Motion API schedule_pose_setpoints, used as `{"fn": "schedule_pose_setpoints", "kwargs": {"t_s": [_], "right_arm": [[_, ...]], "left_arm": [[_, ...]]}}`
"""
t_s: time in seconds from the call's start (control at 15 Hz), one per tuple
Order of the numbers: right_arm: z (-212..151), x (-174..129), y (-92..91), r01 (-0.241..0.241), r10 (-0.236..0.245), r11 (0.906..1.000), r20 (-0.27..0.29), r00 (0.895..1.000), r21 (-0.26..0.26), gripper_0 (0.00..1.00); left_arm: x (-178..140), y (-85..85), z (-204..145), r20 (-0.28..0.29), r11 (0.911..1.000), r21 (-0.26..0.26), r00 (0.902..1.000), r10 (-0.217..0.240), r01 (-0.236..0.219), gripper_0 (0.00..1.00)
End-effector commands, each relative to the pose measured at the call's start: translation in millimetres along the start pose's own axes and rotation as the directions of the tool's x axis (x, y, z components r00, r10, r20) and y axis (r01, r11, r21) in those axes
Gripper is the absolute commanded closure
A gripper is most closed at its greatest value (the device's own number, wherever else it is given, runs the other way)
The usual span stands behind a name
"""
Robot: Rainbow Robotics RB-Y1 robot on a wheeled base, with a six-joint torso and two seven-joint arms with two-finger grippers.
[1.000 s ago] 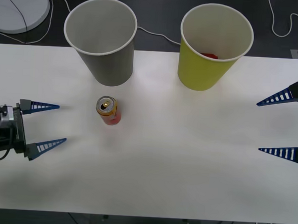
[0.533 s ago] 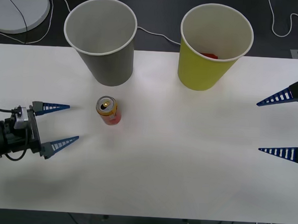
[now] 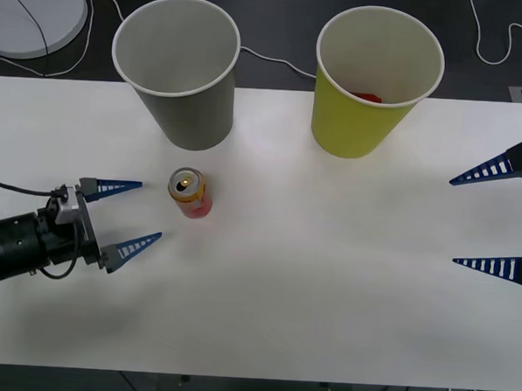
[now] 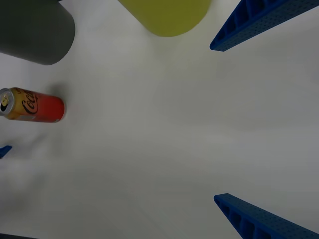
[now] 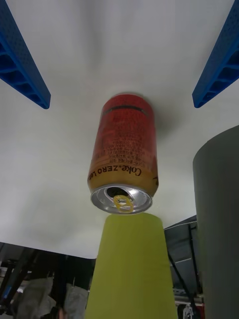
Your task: Put the can into the green bin and the plastic bottle into the gray bin
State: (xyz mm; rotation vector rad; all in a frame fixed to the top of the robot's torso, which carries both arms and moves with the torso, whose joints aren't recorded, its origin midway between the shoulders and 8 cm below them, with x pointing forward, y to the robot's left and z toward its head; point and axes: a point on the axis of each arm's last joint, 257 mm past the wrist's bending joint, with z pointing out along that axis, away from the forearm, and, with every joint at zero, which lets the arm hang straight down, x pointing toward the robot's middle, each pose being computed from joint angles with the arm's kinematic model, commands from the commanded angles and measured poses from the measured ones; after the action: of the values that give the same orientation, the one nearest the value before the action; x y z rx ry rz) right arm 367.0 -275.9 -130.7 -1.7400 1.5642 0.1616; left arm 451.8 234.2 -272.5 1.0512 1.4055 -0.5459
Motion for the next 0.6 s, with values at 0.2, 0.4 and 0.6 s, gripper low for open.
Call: {"fn": "schedule_pose_setpoints", "kwargs": {"t_s": [0.2,0.4,0.6], "right_arm": [[0.0,0.0,0.0,0.000,0.000,1.0000,0.000,1.000,0.000,0.00],[0.0,0.0,0.0,0.000,0.000,1.0000,0.000,1.000,0.000,0.00],[0.0,0.0,0.0,0.000,0.000,1.0000,0.000,1.000,0.000,0.00]], "left_arm": [[-1.4,-0.7,25.8,0.012,0.9999,-0.016,0.9999,-0.001,0.002,0.00],[-2.9,-2.9,42.3,0.016,0.9998,-0.018,0.9999,0.004,-0.004,0.00],[-4.7,-4.2,56.0,0.018,0.9998,-0.019,0.9998,0.007,-0.007,0.00]]}}
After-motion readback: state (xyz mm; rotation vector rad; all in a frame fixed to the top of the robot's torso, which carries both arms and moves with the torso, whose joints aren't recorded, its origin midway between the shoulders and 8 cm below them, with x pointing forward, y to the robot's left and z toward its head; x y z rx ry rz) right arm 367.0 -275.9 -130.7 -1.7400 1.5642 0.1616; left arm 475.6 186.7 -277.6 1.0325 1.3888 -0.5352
